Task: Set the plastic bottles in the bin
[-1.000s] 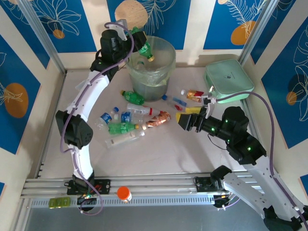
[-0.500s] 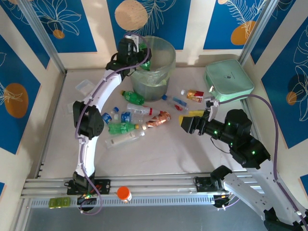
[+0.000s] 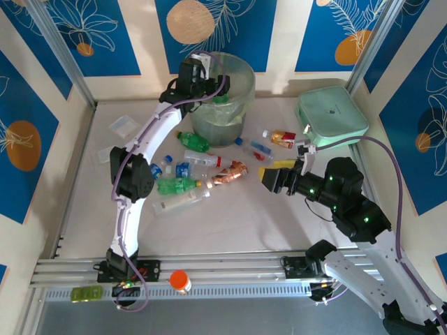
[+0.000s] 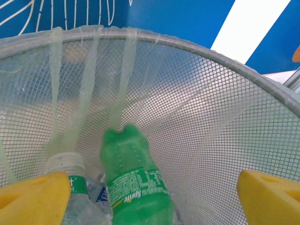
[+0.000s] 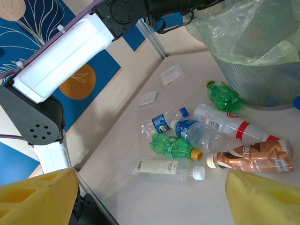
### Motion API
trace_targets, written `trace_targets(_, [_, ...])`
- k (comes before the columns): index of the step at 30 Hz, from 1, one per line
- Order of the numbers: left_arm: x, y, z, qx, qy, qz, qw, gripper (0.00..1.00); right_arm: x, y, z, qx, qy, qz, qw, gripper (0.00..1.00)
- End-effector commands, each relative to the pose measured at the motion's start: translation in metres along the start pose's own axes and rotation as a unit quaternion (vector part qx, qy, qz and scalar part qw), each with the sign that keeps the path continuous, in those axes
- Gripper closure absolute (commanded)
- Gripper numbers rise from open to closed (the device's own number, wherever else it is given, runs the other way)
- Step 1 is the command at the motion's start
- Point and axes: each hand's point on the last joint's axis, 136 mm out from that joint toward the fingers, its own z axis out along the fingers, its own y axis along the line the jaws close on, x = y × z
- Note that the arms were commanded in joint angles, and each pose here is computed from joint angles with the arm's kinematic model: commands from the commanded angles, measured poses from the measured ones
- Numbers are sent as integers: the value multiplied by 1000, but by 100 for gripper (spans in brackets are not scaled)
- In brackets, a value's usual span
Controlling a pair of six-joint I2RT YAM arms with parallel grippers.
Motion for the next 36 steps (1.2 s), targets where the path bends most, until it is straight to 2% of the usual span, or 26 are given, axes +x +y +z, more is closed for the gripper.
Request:
trace_targets(1, [-56, -16, -47, 11, -53, 14, 998, 9, -9, 1, -4, 11, -10, -16, 1000, 19])
trace_targets(9, [-107, -35, -123, 30, -97, 24, 995, 7, -14, -12, -2, 54, -4, -14, 998, 22])
trace_targets(14, [-115, -40, -170, 38, -104, 5, 994, 7, -12, -19, 5, 69, 2, -3, 998, 25])
trace_targets(17, [-106, -40, -200, 40, -101, -41, 993, 9, -7, -37, 14, 111, 19, 22, 993, 33])
trace_targets(19, [-91, -41, -221, 46, -100, -71, 991, 11, -1, -53, 21, 148, 31, 44, 988, 38])
trace_targets(21, [-73, -42, -248, 52, -117, -97, 987, 10, 7, -79, 27, 208, 40, 87, 974, 46])
trace_targets(22, [-64, -41, -259, 52, -118, -107, 986, 10, 11, -90, 30, 231, 44, 103, 966, 47])
trace_targets(24, [-41, -37, -278, 55, -108, -133, 984, 10, 17, -111, 35, 270, 52, 137, 952, 46])
trace_targets(26, [-15, -34, -289, 55, -87, -147, 984, 10, 22, -126, 44, 279, 68, 171, 942, 46])
trace_targets(31, [52, -31, -306, 70, -19, -169, 983, 9, 16, -179, 62, 364, 100, 172, 910, 43])
trace_targets(34, [89, -33, -313, 87, 21, -169, 982, 7, 9, -214, 65, 399, 68, 253, 879, 42])
trace_targets(36, [108, -35, -316, 95, 49, -163, 981, 7, 8, -238, 67, 426, 57, 325, 843, 40])
